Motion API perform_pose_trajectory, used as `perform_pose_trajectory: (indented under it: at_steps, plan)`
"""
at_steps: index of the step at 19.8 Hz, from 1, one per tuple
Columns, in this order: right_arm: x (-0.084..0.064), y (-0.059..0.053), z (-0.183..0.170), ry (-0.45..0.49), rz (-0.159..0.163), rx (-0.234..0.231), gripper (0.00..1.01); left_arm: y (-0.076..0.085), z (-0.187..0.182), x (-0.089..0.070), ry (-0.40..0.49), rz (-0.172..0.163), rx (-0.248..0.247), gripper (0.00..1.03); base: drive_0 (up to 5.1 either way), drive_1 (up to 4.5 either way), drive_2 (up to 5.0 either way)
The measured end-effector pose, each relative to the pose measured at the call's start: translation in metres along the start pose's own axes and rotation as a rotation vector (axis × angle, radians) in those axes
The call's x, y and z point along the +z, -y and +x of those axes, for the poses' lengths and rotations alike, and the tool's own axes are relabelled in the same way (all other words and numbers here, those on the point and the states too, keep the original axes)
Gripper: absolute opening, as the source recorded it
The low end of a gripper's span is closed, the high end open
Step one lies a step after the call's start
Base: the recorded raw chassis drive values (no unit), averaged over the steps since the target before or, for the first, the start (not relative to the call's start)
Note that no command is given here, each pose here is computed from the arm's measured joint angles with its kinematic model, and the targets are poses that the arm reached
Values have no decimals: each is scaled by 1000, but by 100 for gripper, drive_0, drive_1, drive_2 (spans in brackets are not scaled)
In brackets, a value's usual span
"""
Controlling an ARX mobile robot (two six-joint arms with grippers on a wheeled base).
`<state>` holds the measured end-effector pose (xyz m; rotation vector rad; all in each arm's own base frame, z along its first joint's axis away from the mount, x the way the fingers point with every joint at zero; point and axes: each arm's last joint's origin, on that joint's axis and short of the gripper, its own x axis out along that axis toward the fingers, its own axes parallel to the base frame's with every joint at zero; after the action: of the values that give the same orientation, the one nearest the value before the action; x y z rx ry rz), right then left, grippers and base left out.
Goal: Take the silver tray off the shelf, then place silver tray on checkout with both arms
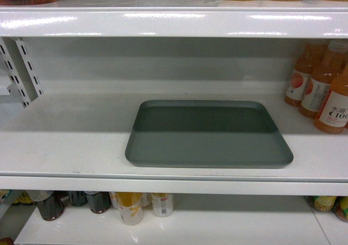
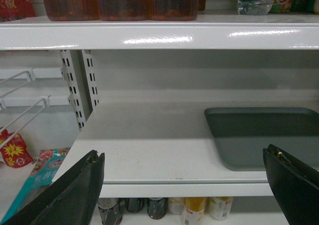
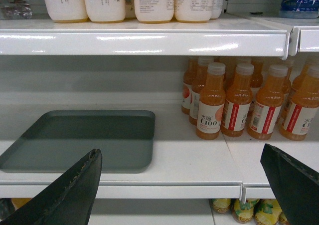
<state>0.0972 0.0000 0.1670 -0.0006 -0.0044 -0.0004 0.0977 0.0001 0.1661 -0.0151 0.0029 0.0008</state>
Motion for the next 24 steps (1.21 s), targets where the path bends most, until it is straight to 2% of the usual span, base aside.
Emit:
perform_pose_trajectory:
  at_steps: [24]
  plan:
    - [0,0,0,0,0,0,98,0,0,0,0,0,0,98,0,0,0]
